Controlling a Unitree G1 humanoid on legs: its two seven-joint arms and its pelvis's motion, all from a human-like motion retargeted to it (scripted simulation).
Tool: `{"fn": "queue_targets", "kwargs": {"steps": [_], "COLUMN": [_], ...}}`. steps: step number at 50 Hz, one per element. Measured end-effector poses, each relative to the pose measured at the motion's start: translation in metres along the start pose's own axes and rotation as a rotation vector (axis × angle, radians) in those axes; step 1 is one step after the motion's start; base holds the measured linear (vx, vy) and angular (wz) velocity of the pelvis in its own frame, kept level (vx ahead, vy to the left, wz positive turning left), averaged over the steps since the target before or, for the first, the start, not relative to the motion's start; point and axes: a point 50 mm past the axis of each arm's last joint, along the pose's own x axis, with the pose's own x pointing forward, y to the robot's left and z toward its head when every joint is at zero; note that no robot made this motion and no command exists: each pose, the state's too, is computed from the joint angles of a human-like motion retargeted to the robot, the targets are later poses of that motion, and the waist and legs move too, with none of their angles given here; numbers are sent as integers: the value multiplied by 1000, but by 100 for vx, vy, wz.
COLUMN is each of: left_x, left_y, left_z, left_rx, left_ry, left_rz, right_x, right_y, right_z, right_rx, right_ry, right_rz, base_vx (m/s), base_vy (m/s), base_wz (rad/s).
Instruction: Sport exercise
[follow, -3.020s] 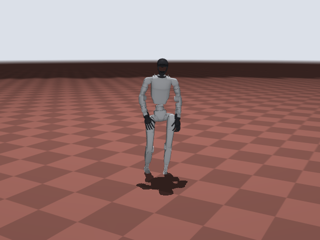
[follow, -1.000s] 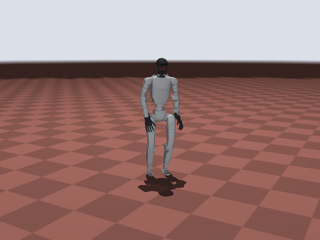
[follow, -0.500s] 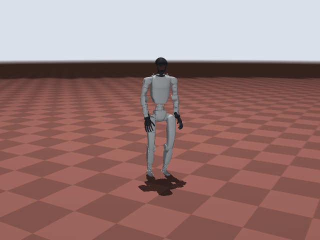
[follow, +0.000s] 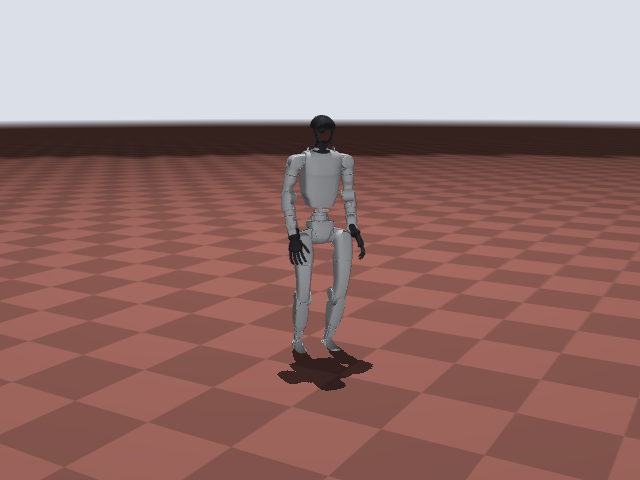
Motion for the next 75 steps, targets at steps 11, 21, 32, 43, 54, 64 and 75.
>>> {"fn": "queue_targets", "kwargs": {"steps": [11, 21, 32, 43, 54, 64, 75], "left_x": [2, 1, -4, -9, -6, 29, 17], "left_y": [14, 23, 25, 36, 60, 118, 122], "left_z": [-11, -21, -34, -51, -59, 20, -10], "left_rx": [-140, -159, 37, 92, 101, 138, -116], "left_ry": [68, 80, 80, 116, 170, -82, 12], "left_rz": [44, 19, -115, -137, -85, 94, 278], "right_x": [0, -46, -203, -352, -402, -367, -315], "right_y": [-57, -209, -386, -412, -399, -477, -439], "right_z": [-34, -70, 11, 76, 61, 239, 363], "right_rx": [142, 179, -297, -753, -593, -442, -954], "right_ry": [108, 72, -325, -385, 22, -524, -774], "right_rz": [-293, -998, -1940, -2805, -3417, -2780, -2117], "base_vx": [0, 0, 0, 0, 0, -2, -10], "base_vy": [0, 0, 0, 0, -2, -8, -5], "base_wz": [0, 0, 0, 2, 29, 39, 52]}}
